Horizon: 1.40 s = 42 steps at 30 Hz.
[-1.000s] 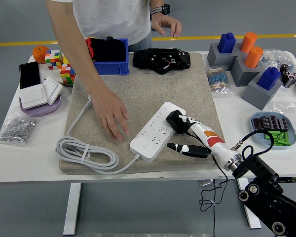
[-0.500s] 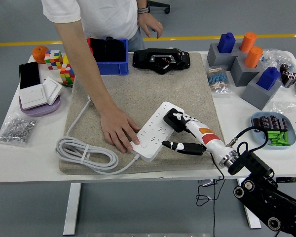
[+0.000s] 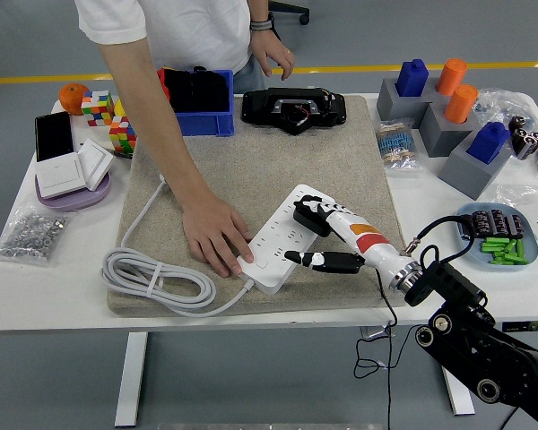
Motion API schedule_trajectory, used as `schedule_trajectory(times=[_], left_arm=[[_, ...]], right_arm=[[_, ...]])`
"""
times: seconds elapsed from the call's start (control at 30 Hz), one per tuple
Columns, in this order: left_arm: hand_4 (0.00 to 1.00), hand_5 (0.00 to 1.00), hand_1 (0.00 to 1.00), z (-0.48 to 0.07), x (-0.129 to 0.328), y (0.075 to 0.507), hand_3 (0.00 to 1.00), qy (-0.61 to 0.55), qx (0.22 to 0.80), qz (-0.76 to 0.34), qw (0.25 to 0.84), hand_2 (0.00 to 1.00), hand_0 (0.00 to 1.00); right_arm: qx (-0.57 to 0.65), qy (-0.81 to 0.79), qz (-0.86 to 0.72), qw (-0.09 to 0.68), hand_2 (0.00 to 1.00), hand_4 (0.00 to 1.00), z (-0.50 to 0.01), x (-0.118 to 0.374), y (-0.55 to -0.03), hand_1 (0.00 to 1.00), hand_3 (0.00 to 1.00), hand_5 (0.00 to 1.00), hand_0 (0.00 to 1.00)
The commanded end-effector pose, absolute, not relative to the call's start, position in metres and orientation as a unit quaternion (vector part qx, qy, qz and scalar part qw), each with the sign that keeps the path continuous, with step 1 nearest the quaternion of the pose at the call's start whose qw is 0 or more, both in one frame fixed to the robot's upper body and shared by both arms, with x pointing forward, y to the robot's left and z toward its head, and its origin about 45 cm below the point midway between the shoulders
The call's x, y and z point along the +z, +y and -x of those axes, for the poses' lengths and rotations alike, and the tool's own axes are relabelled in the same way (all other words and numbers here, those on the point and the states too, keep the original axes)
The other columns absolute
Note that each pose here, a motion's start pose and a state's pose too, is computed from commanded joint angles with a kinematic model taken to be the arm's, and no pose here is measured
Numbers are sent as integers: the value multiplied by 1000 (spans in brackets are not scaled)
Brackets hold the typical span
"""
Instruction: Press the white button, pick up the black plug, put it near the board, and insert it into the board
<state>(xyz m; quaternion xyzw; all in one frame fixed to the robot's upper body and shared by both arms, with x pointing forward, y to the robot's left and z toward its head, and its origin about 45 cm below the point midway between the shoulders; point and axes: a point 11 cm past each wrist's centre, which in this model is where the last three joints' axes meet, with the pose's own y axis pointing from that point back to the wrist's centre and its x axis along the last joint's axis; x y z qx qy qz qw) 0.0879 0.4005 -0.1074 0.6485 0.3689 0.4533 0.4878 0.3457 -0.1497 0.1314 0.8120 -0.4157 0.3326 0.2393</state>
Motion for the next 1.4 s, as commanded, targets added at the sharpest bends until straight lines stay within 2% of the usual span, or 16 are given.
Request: schedule_trajectory(times=[0.57, 1.07, 1.4], left_arm=[[556, 193, 669, -88, -107, 401, 650, 369, 454, -648, 487, 646, 700], [555, 194, 670, -88, -107, 401, 650, 370, 453, -649, 487, 646, 701], [555, 196, 669, -87, -107, 401, 649, 370, 454, -649, 486, 646, 701]], right_arm=[[326, -397, -814, 270, 936, 998, -343, 115, -151, 976, 934, 843, 998], [340, -391, -820, 244, 933, 998, -344, 132, -138, 973, 932, 840, 998], [362, -414, -812, 195, 932, 998, -354, 173, -134, 970, 928, 838, 998]])
